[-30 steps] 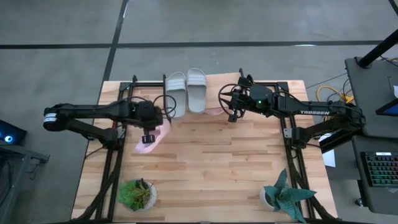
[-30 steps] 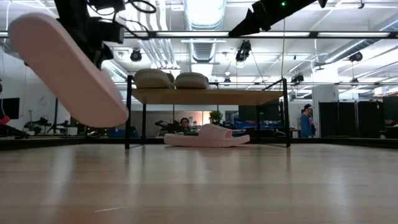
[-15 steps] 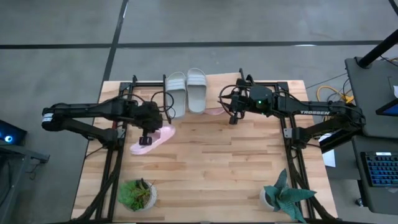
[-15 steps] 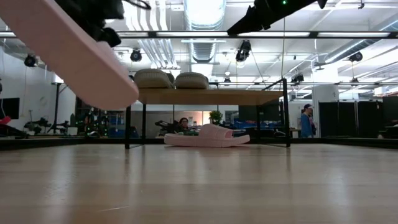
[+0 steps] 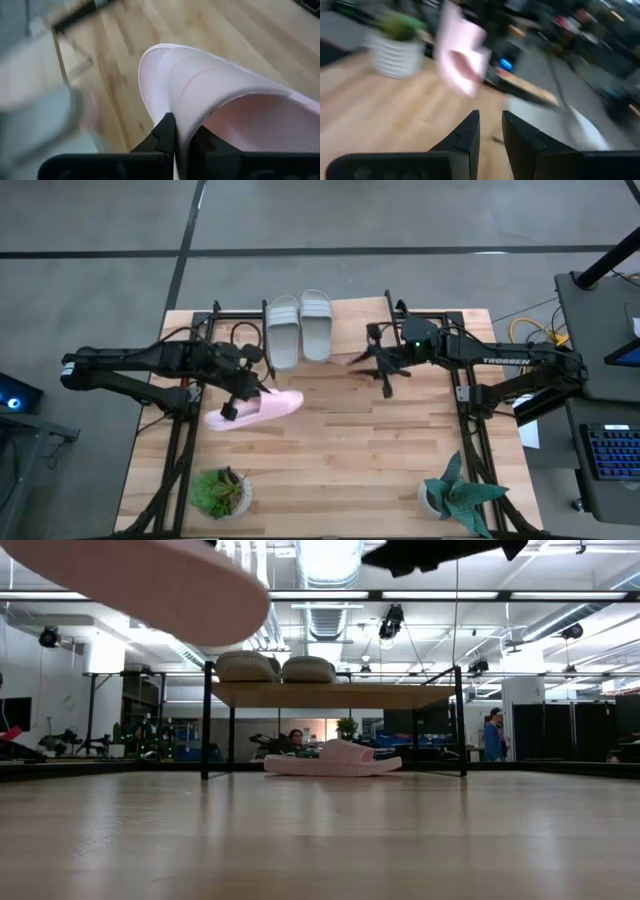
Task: Pick and place slides into the shelf
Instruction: Put the left light pink slipper on the shelf
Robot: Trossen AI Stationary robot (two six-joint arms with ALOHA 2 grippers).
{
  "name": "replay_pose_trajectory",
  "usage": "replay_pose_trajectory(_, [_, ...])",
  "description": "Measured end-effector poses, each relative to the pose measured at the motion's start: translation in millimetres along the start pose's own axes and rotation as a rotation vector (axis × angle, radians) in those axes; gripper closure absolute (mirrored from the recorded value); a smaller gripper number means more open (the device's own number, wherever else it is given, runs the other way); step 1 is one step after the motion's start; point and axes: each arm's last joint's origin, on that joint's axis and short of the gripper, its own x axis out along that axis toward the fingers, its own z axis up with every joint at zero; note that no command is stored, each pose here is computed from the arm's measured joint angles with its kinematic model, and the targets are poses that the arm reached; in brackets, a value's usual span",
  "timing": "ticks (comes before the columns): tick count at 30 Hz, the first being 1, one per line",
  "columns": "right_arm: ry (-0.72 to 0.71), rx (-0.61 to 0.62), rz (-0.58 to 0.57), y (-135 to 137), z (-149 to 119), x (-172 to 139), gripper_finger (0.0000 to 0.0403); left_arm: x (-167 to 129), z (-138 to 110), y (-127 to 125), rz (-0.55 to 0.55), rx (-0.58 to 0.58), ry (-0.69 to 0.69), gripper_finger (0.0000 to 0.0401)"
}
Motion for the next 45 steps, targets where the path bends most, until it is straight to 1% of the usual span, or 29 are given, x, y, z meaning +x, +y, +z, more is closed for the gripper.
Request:
replay_pose_trajectory(2, [-0.055, -0.060, 0.080, 7, 1, 2, 0.0329, 2, 4, 1, 0.018, 0.078, -0.060, 0.0401])
replay_pose_trajectory(5, [-0.085, -0.158, 0.119, 18, 3, 6, 0.0328, 5, 9, 4, 0.045, 0.163, -0.109, 0.0401])
replay_pose_trajectory(8, [-0.107, -0.242, 0.141, 26, 7, 8, 0.0327, 11, 13, 7, 0.064, 0.189, -0.136, 0.0401])
replay_pose_trajectory(10, [-0.098, -0.303, 0.128, 30, 9, 10, 0.0320, 16, 14, 8, 0.058, 0.191, -0.125, 0.0401])
replay_pose_trajectory(13, [-0.075, -0.398, 0.105, 37, 11, 11, 0.0296, 20, 14, 8, 0.055, 0.194, -0.120, 0.0401])
replay_pose_trajectory(17, [-0.084, -0.494, 0.132, 45, 12, 13, 0.0245, 24, 17, 10, 0.068, 0.225, -0.136, 0.0401])
replay_pose_trajectory(22, [-0.095, -0.500, 0.101, 44, 14, 13, 0.0180, 27, 24, 15, 0.121, 0.305, -0.197, 0.0401])
replay_pose_trajectory(24, [-0.090, -0.496, 0.086, 43, 14, 13, 0.0162, 30, 27, 16, 0.137, 0.329, -0.220, 0.0401])
replay_pose_trajectory(27, [-0.086, -0.495, 0.075, 43, 15, 13, 0.0147, 36, 32, 19, 0.162, 0.357, -0.248, 0.0401])
replay_pose_trajectory(31, [-0.083, -0.493, 0.072, 43, 15, 13, 0.0143, 44, 40, 24, 0.209, 0.391, -0.298, 0.0401])
replay_pose_trajectory(37, [-0.084, -0.493, 0.071, 43, 15, 13, 0.0153, 62, 46, 30, 0.238, 0.460, -0.312, 0.0401])
replay_pose_trajectory(41, [-0.082, -0.485, 0.072, 43, 15, 13, 0.0159, 72, 50, 33, 0.270, 0.476, -0.342, 0.0401])
replay_pose_trajectory(45, [-0.064, -0.473, 0.051, 42, 14, 13, 0.0167, 75, 54, 36, 0.283, 0.498, -0.348, 0.0401])
